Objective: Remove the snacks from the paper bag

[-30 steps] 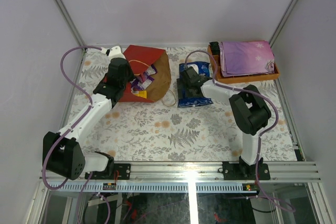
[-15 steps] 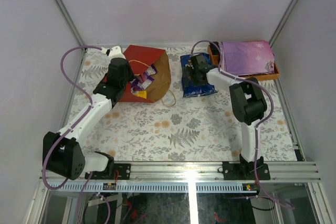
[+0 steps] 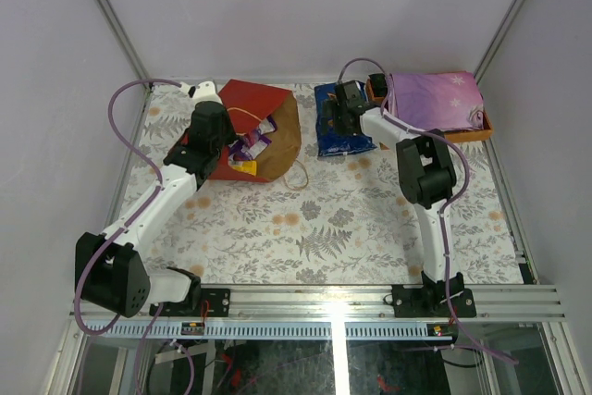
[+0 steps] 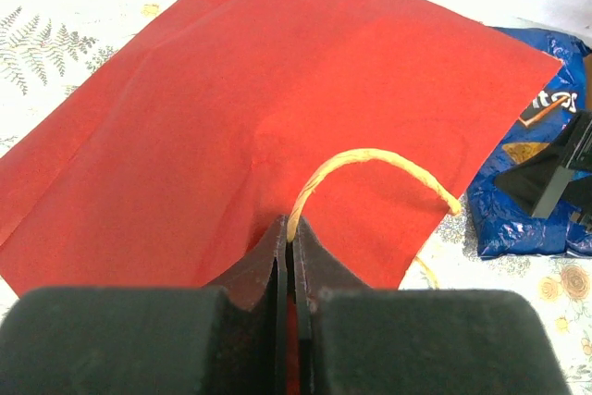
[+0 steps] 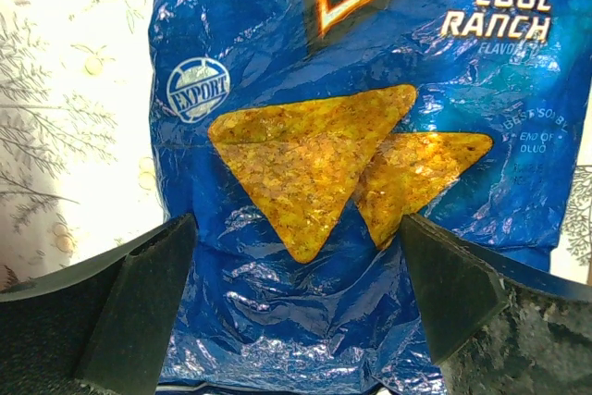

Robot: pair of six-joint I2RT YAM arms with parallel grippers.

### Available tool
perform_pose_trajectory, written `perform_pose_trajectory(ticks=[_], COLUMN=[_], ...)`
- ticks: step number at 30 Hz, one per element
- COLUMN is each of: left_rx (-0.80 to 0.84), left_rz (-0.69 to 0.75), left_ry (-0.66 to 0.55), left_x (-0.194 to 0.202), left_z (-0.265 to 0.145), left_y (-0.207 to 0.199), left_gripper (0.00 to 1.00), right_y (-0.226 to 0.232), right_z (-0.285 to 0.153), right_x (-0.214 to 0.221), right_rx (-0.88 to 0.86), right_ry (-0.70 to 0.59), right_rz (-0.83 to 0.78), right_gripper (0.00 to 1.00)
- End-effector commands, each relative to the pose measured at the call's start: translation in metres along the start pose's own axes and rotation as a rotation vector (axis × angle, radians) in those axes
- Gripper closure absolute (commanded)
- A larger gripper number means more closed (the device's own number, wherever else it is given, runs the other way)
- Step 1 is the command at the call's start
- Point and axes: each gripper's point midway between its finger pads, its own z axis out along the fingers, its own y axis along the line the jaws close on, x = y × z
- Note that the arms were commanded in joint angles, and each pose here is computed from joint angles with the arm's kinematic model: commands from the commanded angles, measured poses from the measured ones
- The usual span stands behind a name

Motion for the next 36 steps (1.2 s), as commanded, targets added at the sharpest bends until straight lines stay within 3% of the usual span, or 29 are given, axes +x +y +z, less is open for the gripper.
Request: perform_pose_trajectory(ticks=[1, 10, 15, 20, 25, 30, 36], left_rx=[-0.056, -0.047, -0.039, -0.011, -0.003, 0.008, -0.008], left_rz=[0.044, 0.057, 0.050, 0.035, 0.033, 0.032, 0.033], left_ry=[0.019, 0.028, 0.027, 0.036, 0.032, 0.019, 0.016], left_x=[-0.001, -0.001, -0.001, 0.002, -0.001, -0.006, -0.004], left_z=[-0.001, -0.003, -0.004, -0.003, -0.005, -0.011, -0.011], left_y=[0.015, 0.014, 0.012, 0.006, 0.005, 0.004, 0.009], left_gripper=[1.00, 1.00, 1.00, 1.00, 1.00, 1.00, 1.00], right_y=[0.010, 0.007, 0.010, -0.024, -0.072, -0.108, -0.127], right_z=[0.004, -0.004, -0.079, -0.128, -0.108, -0.084, -0.061], right_x=[-0.010, -0.031, -0.075, -0.110, -0.103, -0.084, -0.054], right_rx=[-0.004, 0.038, -0.028, 0.090, 0.237, 0.295, 0.315], right_ry=[-0.015, -0.072, -0.255, -0.349, -0.201, -0.086, -0.015], right_rz=[0.129, 0.209, 0.200, 0.069, -0.088, -0.128, -0.133], right_gripper=[0.01, 0.01, 0.01, 0.02, 0.09, 0.21, 0.26])
